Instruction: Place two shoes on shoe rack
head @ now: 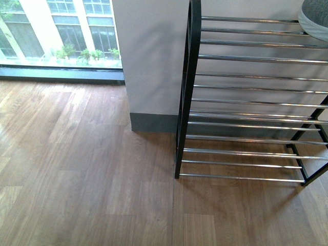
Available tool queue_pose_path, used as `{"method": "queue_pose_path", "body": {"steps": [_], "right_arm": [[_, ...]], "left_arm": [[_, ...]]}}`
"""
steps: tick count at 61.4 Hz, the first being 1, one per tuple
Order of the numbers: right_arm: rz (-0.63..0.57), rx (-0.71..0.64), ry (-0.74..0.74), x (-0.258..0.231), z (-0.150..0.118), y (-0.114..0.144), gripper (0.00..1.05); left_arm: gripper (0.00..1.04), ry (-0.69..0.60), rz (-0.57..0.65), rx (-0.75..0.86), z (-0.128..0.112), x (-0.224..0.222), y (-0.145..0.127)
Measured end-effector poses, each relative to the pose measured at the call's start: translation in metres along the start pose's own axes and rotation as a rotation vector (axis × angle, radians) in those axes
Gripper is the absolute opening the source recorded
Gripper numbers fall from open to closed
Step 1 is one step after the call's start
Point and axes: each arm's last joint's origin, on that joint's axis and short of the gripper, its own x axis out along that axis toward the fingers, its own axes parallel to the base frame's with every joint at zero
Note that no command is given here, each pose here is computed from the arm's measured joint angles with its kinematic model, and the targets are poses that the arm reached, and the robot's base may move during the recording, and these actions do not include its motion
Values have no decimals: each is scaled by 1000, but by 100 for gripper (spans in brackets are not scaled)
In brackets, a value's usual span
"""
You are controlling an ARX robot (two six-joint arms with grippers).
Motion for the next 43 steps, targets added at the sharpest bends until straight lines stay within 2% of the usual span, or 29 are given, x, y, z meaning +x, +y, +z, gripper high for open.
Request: {"method": "queue_pose_path", "body": {"steps": [7, 17, 25, 43], "right_arm": [[-45, 12, 44, 36, 17, 4, 2], [-116, 41, 132, 87, 23, 1, 2], [-182, 43, 203, 135, 19, -7, 2], [-294, -8, 297, 192, 2, -20, 2]], "left_arm": [[2, 0, 2, 0, 0, 0, 0], [2, 0, 1, 0, 0, 0, 0], [2, 0, 1, 0, 0, 0, 0], [2, 0, 1, 0, 0, 0, 0]]}}
